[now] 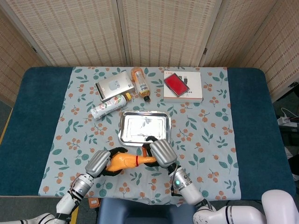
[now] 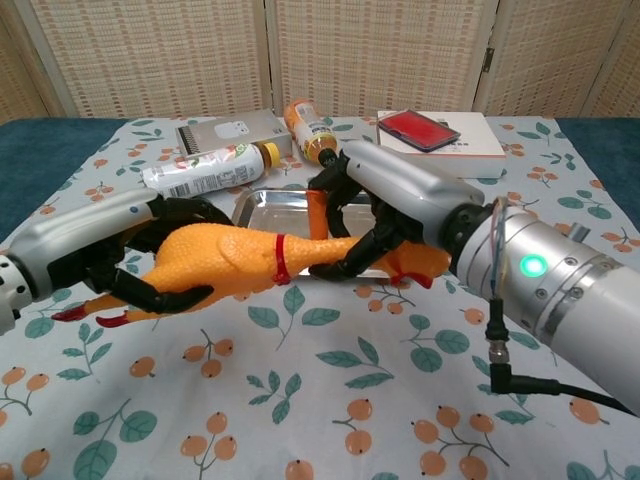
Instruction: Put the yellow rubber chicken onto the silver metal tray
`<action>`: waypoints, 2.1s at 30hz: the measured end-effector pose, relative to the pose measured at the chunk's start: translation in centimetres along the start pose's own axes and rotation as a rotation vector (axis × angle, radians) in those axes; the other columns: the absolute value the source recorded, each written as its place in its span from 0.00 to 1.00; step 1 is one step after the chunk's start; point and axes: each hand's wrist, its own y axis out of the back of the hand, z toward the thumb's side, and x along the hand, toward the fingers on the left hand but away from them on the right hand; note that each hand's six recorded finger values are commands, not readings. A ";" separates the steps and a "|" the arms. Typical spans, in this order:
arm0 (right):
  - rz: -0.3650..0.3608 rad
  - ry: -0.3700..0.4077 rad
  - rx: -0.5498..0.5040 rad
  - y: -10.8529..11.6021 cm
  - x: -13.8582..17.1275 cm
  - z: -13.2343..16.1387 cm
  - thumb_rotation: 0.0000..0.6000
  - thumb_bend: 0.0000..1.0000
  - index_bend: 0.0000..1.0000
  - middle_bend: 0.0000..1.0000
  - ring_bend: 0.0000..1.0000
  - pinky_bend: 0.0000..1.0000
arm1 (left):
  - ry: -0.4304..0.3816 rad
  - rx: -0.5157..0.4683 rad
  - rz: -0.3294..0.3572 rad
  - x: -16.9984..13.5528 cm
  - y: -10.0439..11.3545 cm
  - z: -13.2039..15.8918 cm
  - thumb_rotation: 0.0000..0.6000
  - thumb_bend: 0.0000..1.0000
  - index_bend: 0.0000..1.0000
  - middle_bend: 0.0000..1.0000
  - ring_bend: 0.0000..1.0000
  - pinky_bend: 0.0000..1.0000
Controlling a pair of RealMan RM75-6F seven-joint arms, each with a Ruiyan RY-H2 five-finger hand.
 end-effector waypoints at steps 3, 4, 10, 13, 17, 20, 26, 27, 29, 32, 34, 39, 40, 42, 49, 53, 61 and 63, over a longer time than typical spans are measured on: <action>0.004 0.001 0.003 -0.2 0.0 0.1 1.00 0.24 0.97 0.69 0.78 1.00 | -0.013 0.015 -0.010 0.1 0.4 0.2 1.00 0.32 0.00 0.00 0.00 0.05; 0.005 0.001 0.004 -0.2 0.0 0.1 1.00 0.24 0.98 0.69 0.78 1.00 | -0.015 0.019 -0.013 0.0 0.4 0.2 1.00 0.31 0.00 0.00 0.00 0.05; 0.009 0.008 0.018 -0.5 0.0 0.5 1.00 0.24 0.98 0.70 0.78 1.00 | -0.014 0.034 -0.035 0.0 0.4 0.2 1.00 0.31 0.00 0.00 0.00 0.02; 0.005 0.008 0.021 -0.5 0.0 0.6 1.00 0.24 0.98 0.70 0.78 1.00 | -0.009 0.023 -0.047 0.0 0.3 0.1 1.00 0.30 0.00 0.00 0.00 0.02; -0.002 0.003 0.018 -0.3 -0.1 0.5 1.00 0.24 0.98 0.70 0.78 1.00 | -0.007 0.025 -0.059 -0.1 0.1 0.1 1.00 0.31 0.00 0.00 0.00 0.02; -0.001 0.001 0.015 -0.3 -0.1 0.4 1.00 0.24 0.98 0.70 0.78 1.00 | -0.001 0.026 -0.072 0.0 -0.1 0.0 1.00 0.32 0.00 0.00 0.00 0.06; -0.002 -0.001 0.012 -0.2 -0.1 0.4 1.00 0.24 0.98 0.70 0.78 1.00 | 0.010 -0.049 0.012 0.3 0.5 0.4 1.00 0.55 0.61 0.50 0.48 0.78; -0.001 -0.002 0.011 -0.2 -0.1 0.3 1.00 0.24 0.98 0.70 0.78 1.00 | 0.013 -0.070 0.031 0.4 0.6 0.4 1.00 0.66 0.74 0.64 0.63 0.89; 0.001 -0.002 0.011 -0.2 -0.1 0.3 1.00 0.24 0.97 0.70 0.78 1.00 | 0.019 -0.093 0.069 0.5 0.7 0.5 1.00 0.81 0.82 0.72 0.74 0.97; 0.004 -0.003 0.010 -0.2 0.0 0.3 1.00 0.24 0.98 0.70 0.78 1.00 | 0.019 -0.065 0.107 0.5 1.0 0.4 1.00 0.92 0.86 0.74 0.81 1.00; 0.006 -0.004 0.011 -0.3 0.0 0.2 1.00 0.24 0.98 0.70 0.78 1.00 | 0.018 -0.039 0.119 0.5 0.9 0.4 1.00 0.94 0.87 0.75 0.83 1.00; 0.005 -0.003 0.008 -0.3 0.1 0.3 1.00 0.24 0.98 0.70 0.78 1.00 | 0.027 -0.011 0.121 0.5 0.7 0.4 1.00 0.94 0.88 0.77 0.86 1.00; 0.005 -0.002 0.008 -0.2 0.1 0.3 1.00 0.24 0.98 0.70 0.78 1.00 | 0.028 -0.005 0.120 0.4 0.6 0.4 1.00 0.94 0.88 0.77 0.86 1.00; 0.004 -0.001 0.008 -0.2 0.1 0.4 1.00 0.24 0.98 0.70 0.78 1.00 | 0.029 -0.001 0.113 0.4 0.5 0.4 1.00 0.93 0.88 0.77 0.86 1.00; 0.002 -0.001 0.007 0.0 0.2 0.5 1.00 0.24 0.97 0.70 0.78 1.00 | 0.020 -0.010 0.116 0.3 0.5 0.6 1.00 0.71 0.79 0.71 0.65 0.87; -0.001 -0.002 0.008 0.1 0.2 0.4 1.00 0.24 0.98 0.70 0.78 1.00 | 0.004 -0.013 0.059 0.0 0.0 0.6 1.00 0.51 0.12 0.14 0.10 0.32; -0.016 -0.014 0.020 0.5 0.2 0.0 1.00 0.24 0.98 0.70 0.78 1.00 | -0.029 -0.102 -0.077 -0.5 0.0 0.7 1.00 0.32 0.00 0.00 0.00 0.01; -0.019 -0.020 0.028 0.6 0.2 -0.2 1.00 0.24 0.98 0.70 0.78 1.00 | -0.042 -0.118 -0.090 -0.5 0.2 0.8 1.00 0.31 0.00 0.00 0.00 0.01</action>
